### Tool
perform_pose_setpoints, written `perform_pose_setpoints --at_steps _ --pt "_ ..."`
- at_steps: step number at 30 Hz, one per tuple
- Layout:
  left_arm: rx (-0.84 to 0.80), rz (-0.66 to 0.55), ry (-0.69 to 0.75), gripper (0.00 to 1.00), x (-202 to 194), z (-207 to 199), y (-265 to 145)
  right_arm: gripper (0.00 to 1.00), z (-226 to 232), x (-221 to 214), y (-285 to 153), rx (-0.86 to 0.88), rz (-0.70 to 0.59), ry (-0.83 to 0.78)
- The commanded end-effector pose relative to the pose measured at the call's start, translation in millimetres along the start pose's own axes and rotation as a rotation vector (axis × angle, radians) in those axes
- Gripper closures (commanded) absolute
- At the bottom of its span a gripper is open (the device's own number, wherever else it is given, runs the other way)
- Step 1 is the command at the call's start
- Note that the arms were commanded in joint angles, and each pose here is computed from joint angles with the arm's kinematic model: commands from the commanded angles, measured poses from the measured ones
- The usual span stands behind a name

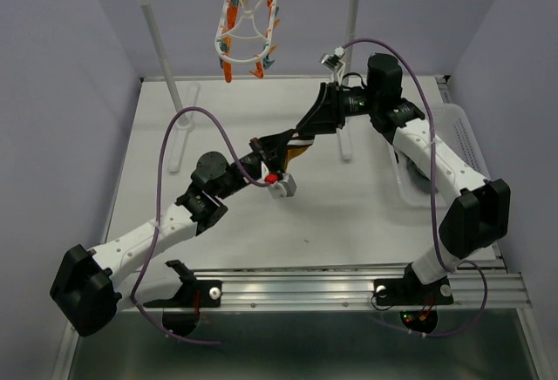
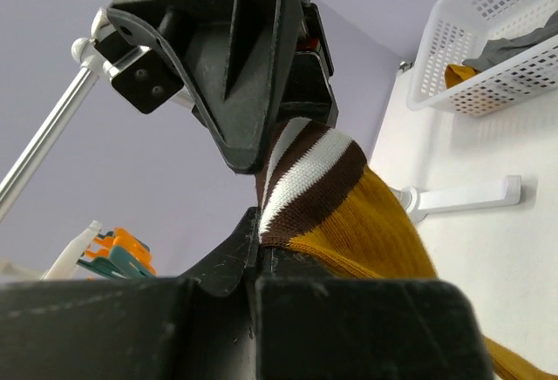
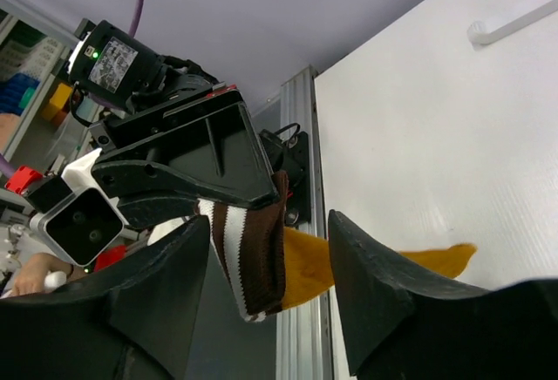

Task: Clip the socks to the hanger
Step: Pick up the sock from the bin.

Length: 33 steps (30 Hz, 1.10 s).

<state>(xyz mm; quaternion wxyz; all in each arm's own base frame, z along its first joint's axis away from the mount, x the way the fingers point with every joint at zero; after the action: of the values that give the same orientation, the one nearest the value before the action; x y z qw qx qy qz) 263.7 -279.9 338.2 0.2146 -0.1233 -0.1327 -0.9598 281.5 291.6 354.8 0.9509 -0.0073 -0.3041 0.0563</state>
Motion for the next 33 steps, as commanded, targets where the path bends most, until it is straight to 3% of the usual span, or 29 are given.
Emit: perform_pose_setpoints --at_steps 1,2,4,7,9,10,11,13,15,17,21,24,30,33 --pt "0.129 -0.066 0.085 1.0 21 47 2 0.39 12 7 6 0.017 0.007 -0.049" --pt "0.127 -0.064 0.099 1.0 20 47 3 0.53 15 6 5 0.02 0.009 -0.056" --pt "0.132 -0.041 0.102 1.0 16 48 4 0.61 21 1 7 0.041 0.028 -0.087" --pt "0.137 -0.025 0.097 1.0 12 50 8 0.93 35 -3 4 0.071 0.046 -0.126" --pt "0.135 -0.034 0.071 1.0 14 49 10 0.99 37 0 3 0.054 0.024 -0.144" --pt "0.138 -0.039 0.054 0.92 15 50 11 0.99 37 1 3 0.05 0.018 -0.16" --pt "0.142 -0.042 0.032 0.67 16 51 11 0.99 34 5 4 0.029 -0.003 -0.163" --pt "0.153 -0.043 -0.079 0.52 18 51 9 0.99 34 8 3 0.009 -0.027 -0.183" --pt "0.174 -0.047 -0.206 0.21 21 55 8 0.99 29 15 3 -0.035 -0.07 -0.197" --pt "0.2 -0.014 -0.429 0.01 18 56 7 0.99 27 18 2 -0.064 -0.094 -0.217" --pt "0.181 0.12 -0.701 0.01 2 39 10 0.99 18 32 -4 -0.187 -0.162 -0.287" --pt "0.137 0.162 -0.828 0.01 -2 21 14 0.99 1 42 -13 -0.323 -0.209 -0.344" --pt "0.039 0.184 -0.985 0.01 4 -8 2 0.99 -10 56 -33 -0.496 -0.274 -0.485" --pt "0.103 0.219 -1.007 0.01 -2 -3 -16 0.99 -15 64 -42 -0.571 -0.312 -0.491"
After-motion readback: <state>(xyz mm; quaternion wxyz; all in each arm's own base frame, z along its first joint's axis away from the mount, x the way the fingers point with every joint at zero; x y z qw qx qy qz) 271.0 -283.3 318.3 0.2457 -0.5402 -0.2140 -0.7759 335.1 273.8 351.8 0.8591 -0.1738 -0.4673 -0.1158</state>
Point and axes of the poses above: each gripper's point midway between its finger pads, its own y axis out along the fingers, its own z axis along the line the jaws close on, x = y × z, the point moved 1 cm from there along -y, back along the fingers, and after that the axes turned 13 degrees about y, right-handed, at the moved point
